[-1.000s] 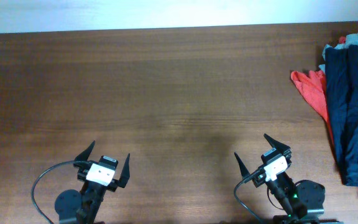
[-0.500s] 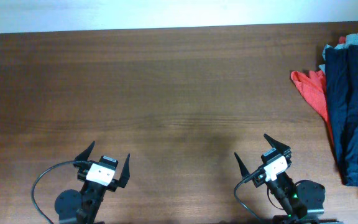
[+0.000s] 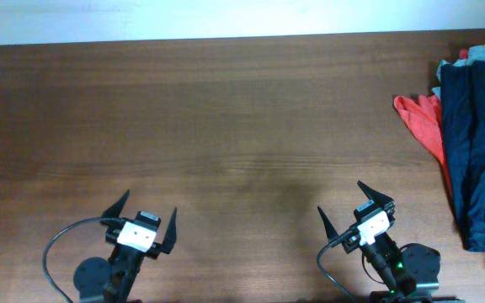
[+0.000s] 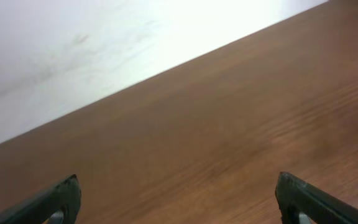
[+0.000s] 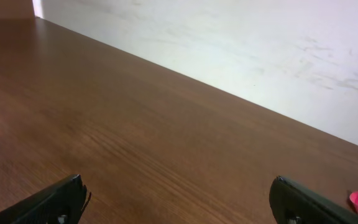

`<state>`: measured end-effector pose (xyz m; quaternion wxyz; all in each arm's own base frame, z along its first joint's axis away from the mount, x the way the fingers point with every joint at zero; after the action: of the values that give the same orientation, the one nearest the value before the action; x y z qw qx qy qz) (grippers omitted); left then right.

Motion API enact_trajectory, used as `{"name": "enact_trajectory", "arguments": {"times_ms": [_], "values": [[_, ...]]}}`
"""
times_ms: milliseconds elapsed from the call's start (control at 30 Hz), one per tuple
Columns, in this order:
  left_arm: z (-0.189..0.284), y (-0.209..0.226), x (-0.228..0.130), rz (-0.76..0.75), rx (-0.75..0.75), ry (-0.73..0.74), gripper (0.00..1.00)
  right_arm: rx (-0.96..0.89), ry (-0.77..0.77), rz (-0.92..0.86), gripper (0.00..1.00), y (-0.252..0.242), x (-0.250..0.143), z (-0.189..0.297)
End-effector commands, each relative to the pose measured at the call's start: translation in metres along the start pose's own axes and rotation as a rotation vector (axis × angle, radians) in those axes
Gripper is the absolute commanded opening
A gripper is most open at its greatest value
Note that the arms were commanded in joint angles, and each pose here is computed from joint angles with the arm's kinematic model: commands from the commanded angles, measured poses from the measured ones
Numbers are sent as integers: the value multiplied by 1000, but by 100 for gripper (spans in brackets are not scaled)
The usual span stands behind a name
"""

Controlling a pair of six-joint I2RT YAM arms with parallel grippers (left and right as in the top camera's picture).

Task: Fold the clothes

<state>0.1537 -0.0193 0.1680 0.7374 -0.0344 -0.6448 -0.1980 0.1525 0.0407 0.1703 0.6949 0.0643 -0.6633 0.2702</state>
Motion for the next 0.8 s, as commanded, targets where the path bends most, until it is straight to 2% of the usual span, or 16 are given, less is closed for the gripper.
{"name": "enact_trajectory", "arguments": {"times_ms": [0,67,200,300,367,467,600,700,767], "values": [[2,-19,6,2,-204,-71,100,145,-61,-28,99,14,5,1],[6,-30,14,-16,-335,-134,100,241,-104,-20,99,22,10,3],[8,-28,28,63,-344,-181,100,297,-156,-129,99,24,23,6],[17,-23,58,50,-323,-284,100,242,-233,-99,99,16,47,11],[26,-19,84,23,-297,-327,100,112,-234,-162,98,0,68,17],[29,-12,110,24,-293,-328,100,30,-199,-199,98,-11,86,21],[12,9,148,179,-309,-164,100,-12,-44,-280,98,-31,114,16],[-10,23,174,297,-388,-3,100,209,-23,-311,99,-29,151,7],[-23,30,180,356,-412,75,100,338,-11,-336,99,-25,163,2]]}}
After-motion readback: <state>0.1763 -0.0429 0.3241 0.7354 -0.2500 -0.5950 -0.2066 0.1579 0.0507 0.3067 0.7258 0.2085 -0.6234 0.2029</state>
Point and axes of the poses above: each gripper's point midway between its finger pads, its own z axis back along the fingers, its own y axis along the line the jaws close on, x = y × z, the point moved 8 cm from there along z, back along the fingers, and after that the axes turned 4 degrees about z, right-handed, at the moved point
